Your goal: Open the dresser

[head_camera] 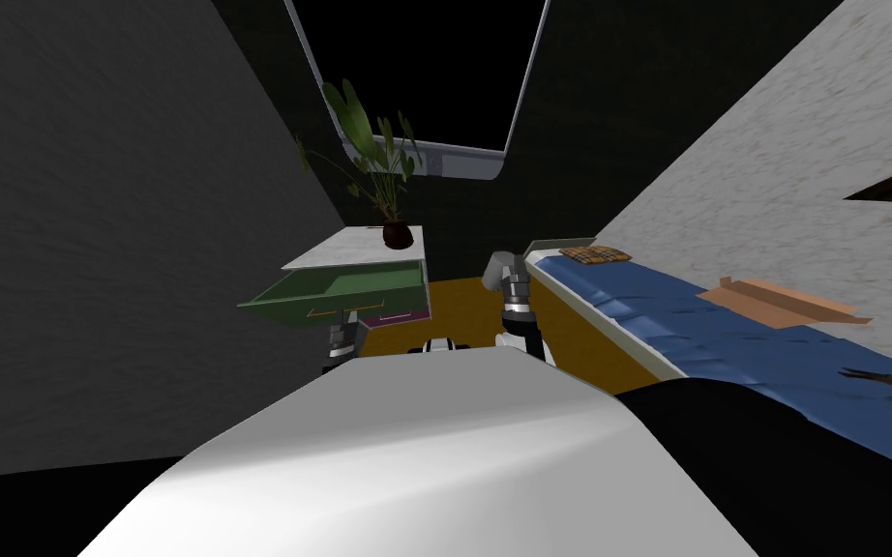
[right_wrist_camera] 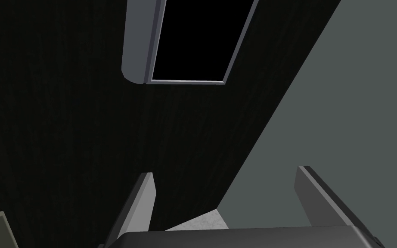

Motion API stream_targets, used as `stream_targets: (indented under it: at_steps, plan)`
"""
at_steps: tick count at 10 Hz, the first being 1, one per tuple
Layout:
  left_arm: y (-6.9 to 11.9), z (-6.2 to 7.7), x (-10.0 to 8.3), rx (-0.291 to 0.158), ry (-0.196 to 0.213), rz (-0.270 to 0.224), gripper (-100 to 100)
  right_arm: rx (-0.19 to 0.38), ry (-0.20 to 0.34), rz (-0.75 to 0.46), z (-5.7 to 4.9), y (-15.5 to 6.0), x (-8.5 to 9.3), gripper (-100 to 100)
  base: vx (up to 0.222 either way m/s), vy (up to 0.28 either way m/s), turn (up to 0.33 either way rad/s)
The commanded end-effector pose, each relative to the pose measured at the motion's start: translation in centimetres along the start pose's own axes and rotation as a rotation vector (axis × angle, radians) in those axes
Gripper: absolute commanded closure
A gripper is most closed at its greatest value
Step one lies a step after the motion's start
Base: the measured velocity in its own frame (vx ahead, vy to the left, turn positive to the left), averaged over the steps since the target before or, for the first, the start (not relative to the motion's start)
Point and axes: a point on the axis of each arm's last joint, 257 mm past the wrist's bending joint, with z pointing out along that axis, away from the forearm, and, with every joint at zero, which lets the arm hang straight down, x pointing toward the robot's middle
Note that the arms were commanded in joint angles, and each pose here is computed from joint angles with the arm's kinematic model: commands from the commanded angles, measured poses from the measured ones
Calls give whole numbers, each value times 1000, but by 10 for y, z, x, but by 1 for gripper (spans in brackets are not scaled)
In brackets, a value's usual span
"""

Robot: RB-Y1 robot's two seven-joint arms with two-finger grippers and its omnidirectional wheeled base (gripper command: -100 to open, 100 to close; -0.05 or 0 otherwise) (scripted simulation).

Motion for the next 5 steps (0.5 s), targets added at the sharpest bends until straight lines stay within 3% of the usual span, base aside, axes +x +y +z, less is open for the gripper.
stream_targets:
  at_steps: [1, 5]
  plan:
    - [2, -2, 0, -9, 0, 0, 0, 0, 0, 0, 0, 0, 0, 0, 0, 0, 0]
    - [7, -6, 0, -26, -2, -1, 0, 0, 0, 0, 0, 0, 0, 0, 0, 0, 0]
